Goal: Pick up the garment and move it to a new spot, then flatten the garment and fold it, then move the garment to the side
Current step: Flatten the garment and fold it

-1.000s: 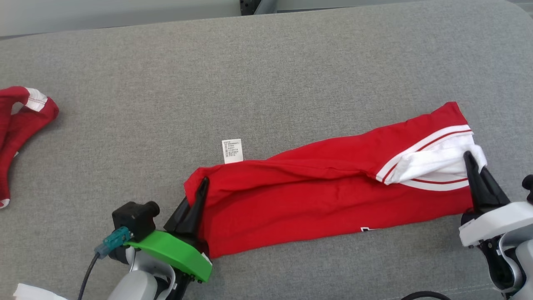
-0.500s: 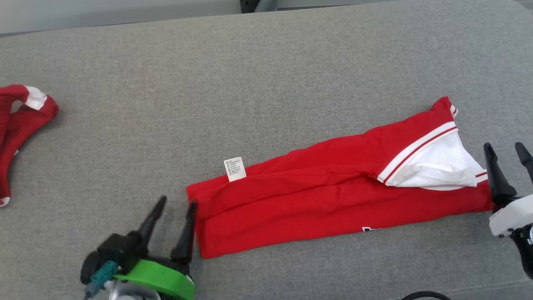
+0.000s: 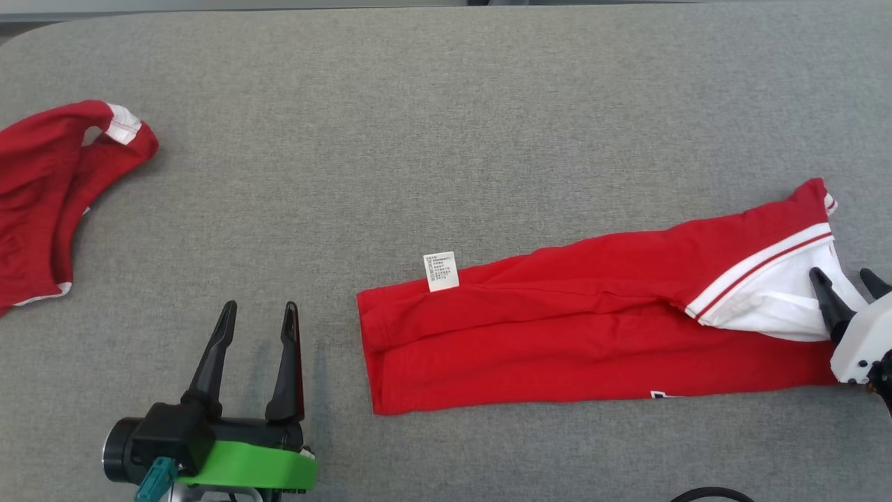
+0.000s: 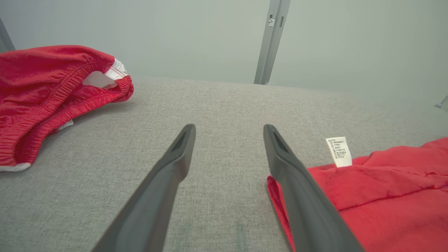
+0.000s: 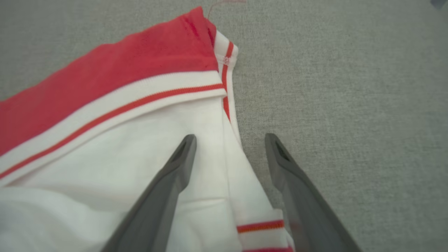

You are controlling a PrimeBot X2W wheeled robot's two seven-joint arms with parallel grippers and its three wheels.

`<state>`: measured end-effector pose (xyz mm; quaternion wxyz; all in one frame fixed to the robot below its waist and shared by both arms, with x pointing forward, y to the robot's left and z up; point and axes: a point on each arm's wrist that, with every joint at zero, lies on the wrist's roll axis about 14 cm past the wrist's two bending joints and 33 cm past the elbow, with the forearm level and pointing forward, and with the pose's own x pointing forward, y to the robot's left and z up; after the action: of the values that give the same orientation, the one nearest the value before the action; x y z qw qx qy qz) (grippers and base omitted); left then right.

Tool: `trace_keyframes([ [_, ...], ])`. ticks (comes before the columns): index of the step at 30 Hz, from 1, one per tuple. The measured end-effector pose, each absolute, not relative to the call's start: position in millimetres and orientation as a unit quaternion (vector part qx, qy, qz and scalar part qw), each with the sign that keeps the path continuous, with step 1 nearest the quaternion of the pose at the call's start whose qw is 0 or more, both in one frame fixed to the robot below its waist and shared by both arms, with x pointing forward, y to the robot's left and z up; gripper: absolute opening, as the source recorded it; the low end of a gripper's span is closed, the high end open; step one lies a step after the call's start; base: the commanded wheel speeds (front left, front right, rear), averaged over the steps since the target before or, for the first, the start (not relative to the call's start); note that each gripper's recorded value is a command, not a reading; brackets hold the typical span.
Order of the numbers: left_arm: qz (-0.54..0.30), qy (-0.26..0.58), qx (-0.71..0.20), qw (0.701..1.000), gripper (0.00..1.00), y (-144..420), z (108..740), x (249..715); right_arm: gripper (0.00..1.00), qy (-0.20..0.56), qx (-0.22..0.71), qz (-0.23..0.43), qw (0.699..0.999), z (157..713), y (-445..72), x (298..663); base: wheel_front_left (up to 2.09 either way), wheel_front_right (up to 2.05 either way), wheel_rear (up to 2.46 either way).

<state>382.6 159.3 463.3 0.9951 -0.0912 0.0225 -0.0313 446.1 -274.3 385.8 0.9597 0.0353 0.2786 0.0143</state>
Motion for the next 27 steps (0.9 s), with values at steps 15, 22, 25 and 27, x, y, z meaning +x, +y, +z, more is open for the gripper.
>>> trace_keyframes([
  [15, 0.004, 0.052, -0.094, 0.994, 1.0, 182.3, 444.0, 371.3, 0.0, 0.349, 0.146, 0.056, 0.924, 372.7, -243.1, 452.6, 0.0, 0.0, 0.0],
  [22, -0.003, 0.056, -0.096, 0.994, 1.0, 179.3, 441.1, 371.9, 0.0, 0.308, 0.132, -0.063, 0.94, 405.7, -349.6, 449.4, 0.0, 0.0, 0.0],
  [25, -0.007, 0.057, -0.097, 0.994, 1.0, 176.7, 440.2, 371.4, 0.0, 0.282, 0.111, -0.116, 0.946, 427.9, -395.6, 445.4, 0.0, 0.0, 0.0],
  [27, -0.008, 0.056, -0.101, 0.993, 1.0, 175.4, 441.2, 371.0, 0.0, 0.265, 0.089, -0.113, 0.953, 444.0, -401.8, 449.7, 0.0, 0.0, 0.0],
])
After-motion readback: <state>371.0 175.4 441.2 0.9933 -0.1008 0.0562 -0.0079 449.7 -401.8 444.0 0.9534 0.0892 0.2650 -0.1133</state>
